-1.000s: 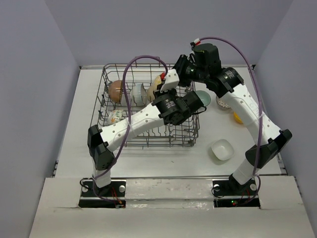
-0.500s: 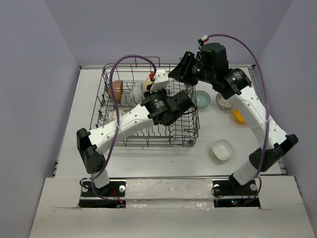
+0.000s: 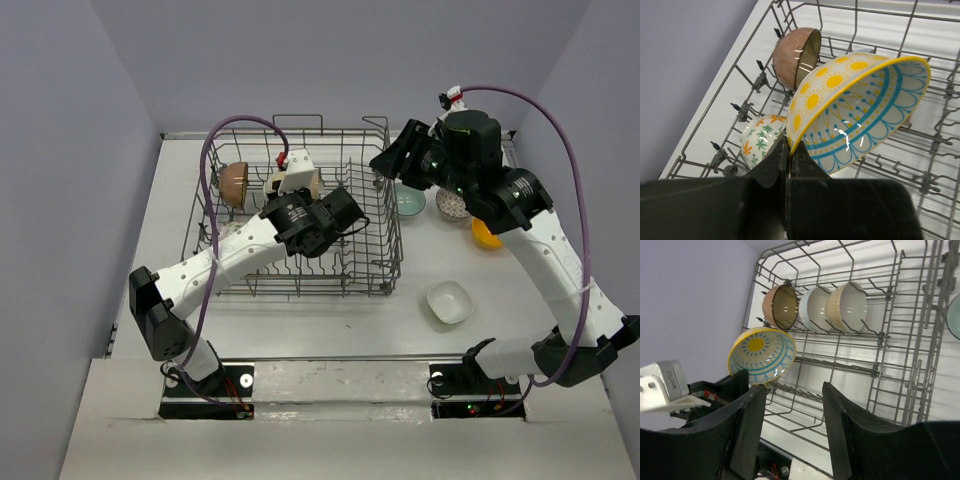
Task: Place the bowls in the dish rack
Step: Pass from the left arm to the right
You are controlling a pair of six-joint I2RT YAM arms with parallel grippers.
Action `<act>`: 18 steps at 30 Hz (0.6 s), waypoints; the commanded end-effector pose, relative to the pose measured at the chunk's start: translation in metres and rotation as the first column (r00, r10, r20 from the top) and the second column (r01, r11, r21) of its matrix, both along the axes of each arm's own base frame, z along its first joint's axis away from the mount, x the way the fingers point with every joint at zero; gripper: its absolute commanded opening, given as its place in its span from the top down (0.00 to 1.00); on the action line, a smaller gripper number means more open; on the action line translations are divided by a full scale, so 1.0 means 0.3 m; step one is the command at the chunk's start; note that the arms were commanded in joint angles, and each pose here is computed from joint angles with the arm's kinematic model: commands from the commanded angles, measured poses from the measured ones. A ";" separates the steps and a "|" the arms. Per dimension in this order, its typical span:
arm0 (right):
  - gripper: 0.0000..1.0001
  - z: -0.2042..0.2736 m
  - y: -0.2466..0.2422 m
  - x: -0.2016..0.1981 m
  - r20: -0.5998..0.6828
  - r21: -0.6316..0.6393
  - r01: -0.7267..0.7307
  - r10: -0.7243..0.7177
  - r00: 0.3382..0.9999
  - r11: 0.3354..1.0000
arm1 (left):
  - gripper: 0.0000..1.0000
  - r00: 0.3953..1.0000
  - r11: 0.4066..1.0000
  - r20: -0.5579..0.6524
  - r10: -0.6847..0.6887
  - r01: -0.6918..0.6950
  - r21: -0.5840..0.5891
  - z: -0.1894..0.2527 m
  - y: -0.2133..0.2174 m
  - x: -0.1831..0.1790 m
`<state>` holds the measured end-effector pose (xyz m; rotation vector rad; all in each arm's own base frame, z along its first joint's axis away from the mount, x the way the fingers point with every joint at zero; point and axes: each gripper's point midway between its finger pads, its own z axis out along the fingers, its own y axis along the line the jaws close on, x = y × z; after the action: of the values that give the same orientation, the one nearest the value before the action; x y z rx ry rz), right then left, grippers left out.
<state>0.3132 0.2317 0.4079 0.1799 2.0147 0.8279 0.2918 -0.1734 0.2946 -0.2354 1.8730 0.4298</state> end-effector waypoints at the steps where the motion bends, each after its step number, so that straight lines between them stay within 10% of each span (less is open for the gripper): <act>1: 0.45 -0.016 -0.057 -0.008 0.044 -0.052 0.043 -0.041 0.998 0.998 | 1.00 0.998 0.998 0.026 0.054 -0.055 0.013 0.021 0.100 -0.001; 18: 0.46 -0.303 -0.100 -0.073 -0.066 -0.187 -0.005 -0.008 0.998 0.982 | 1.00 0.980 0.976 -0.101 0.169 -0.152 0.153 -0.154 0.271 -0.004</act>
<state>0.2898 0.2058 0.3084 0.1341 2.2041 0.6391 0.2907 -0.1079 0.2296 -0.2156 2.0131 0.6922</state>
